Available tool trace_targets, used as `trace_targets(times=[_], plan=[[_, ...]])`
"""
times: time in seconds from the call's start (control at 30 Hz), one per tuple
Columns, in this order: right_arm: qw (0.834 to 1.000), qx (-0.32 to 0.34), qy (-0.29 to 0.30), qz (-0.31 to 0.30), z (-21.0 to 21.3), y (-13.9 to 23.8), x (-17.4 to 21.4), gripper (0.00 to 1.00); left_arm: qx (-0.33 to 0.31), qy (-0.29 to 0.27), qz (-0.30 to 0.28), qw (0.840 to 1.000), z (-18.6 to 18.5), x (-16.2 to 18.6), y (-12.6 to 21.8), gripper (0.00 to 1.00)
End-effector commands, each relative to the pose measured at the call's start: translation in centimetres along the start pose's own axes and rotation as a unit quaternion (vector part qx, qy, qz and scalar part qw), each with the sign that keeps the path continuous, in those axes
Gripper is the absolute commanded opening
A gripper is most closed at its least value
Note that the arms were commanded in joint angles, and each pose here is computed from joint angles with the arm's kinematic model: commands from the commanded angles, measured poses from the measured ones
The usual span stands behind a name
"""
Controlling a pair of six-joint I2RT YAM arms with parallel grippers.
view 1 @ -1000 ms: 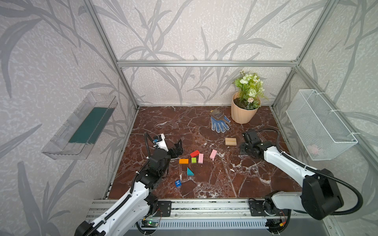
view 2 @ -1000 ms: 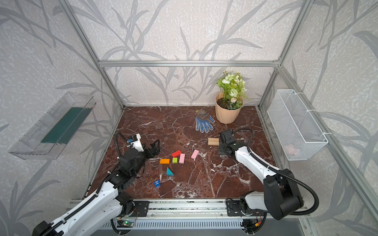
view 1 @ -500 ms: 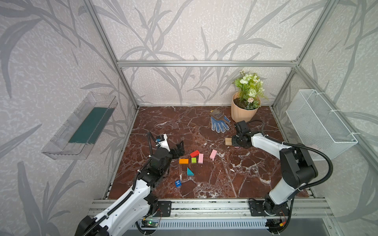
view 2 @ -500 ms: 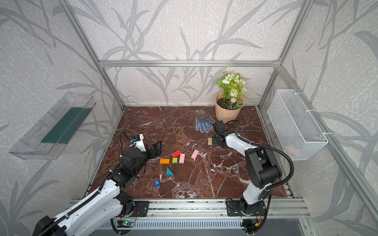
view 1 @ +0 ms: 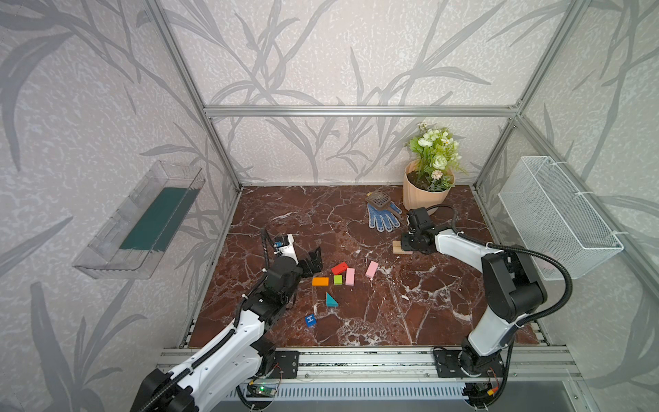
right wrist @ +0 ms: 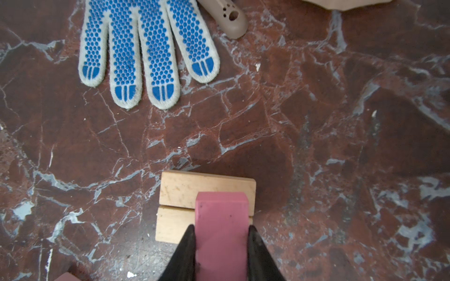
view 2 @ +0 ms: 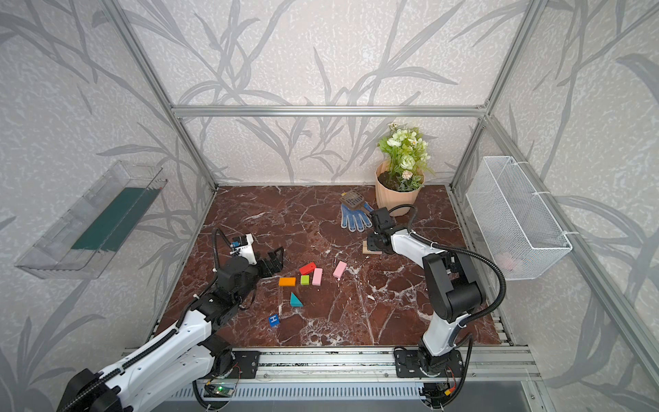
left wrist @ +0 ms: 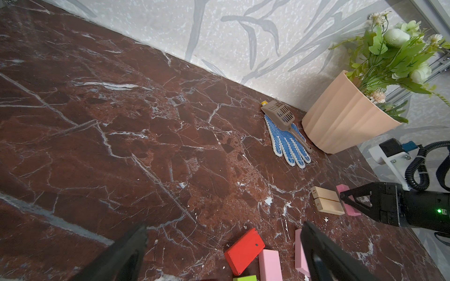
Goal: Build the wood block tower
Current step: 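Lower the dark pink bar onto the wooden bars and hold it there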
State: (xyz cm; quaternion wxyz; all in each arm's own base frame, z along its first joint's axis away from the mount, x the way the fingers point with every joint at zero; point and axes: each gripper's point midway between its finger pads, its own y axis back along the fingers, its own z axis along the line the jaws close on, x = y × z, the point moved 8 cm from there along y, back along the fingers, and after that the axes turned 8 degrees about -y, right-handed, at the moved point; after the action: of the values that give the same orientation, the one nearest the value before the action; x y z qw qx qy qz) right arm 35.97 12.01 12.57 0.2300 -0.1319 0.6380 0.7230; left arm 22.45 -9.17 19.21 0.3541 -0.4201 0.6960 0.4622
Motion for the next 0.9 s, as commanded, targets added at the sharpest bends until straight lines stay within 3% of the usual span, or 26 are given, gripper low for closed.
trace_targets(times=[0.0,0.23,0.87], plan=[[1.0,-0.008,0.001,-0.001,0.1,-0.1,-0.3,0.18,0.011,0.009,-0.02,1.0,-0.6,-1.5,0.1,0.99],[1.0,-0.005,-0.001,0.002,0.4,-1.0,-1.7,0.16,0.008,0.009,-0.02,1.0,-0.5,-1.4,0.1,0.99],[1.0,0.011,-0.012,0.023,-0.3,-1.1,-0.7,0.18,0.005,0.009,-0.02,1.0,-0.5,-1.4,0.0,0.99]])
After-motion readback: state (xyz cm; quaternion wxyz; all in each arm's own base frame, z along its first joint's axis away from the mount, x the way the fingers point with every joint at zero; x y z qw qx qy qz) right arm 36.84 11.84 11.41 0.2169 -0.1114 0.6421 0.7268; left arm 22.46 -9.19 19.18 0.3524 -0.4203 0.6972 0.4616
